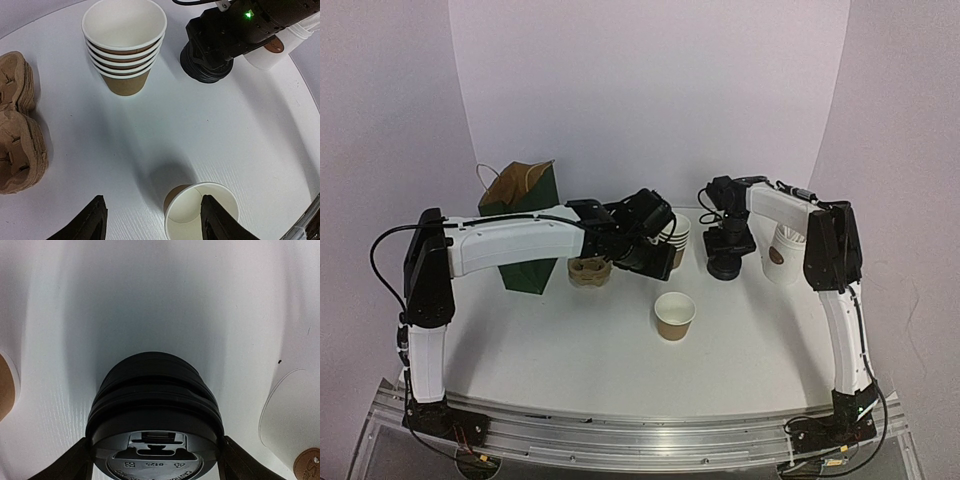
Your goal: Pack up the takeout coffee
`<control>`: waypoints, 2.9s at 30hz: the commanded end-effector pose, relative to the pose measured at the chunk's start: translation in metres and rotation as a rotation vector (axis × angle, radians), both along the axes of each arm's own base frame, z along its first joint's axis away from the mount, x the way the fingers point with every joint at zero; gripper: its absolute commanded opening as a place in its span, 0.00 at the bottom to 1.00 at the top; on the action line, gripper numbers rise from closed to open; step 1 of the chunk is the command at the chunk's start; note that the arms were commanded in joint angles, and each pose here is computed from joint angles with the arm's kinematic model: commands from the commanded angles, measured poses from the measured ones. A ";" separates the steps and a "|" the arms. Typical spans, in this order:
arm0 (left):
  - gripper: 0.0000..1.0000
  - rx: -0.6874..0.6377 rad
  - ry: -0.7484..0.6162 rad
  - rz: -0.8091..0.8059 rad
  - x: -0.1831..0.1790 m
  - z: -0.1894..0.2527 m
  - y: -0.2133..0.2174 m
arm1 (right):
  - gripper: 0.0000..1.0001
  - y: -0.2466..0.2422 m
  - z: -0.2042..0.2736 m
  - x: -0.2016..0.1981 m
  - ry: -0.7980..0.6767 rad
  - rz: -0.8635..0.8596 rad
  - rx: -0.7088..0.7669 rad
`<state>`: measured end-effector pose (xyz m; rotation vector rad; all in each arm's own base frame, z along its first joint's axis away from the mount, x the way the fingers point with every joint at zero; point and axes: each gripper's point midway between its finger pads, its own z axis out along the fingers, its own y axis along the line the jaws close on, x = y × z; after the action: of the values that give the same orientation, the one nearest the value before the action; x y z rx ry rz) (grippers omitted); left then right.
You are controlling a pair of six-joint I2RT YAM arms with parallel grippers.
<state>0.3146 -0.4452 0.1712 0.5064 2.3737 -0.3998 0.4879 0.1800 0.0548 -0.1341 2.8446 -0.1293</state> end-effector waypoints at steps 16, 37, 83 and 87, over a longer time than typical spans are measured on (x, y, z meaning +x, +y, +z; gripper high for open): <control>0.63 -0.007 -0.052 0.010 0.005 0.020 0.002 | 0.83 -0.001 0.068 -0.014 -0.092 -0.017 0.085; 0.63 0.038 -0.092 0.122 0.019 0.041 0.054 | 0.80 0.015 0.134 -0.097 -0.039 0.080 0.209; 0.62 0.046 0.033 0.360 0.016 0.012 0.133 | 0.81 0.152 0.076 -0.190 0.213 0.364 0.177; 0.62 0.034 0.027 0.367 0.017 0.014 0.134 | 0.81 0.152 0.070 -0.192 0.232 0.372 0.168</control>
<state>0.3293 -0.3193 0.1767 0.1247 2.4605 -0.2087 0.2988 0.3256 0.1240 -0.6327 2.9716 0.1952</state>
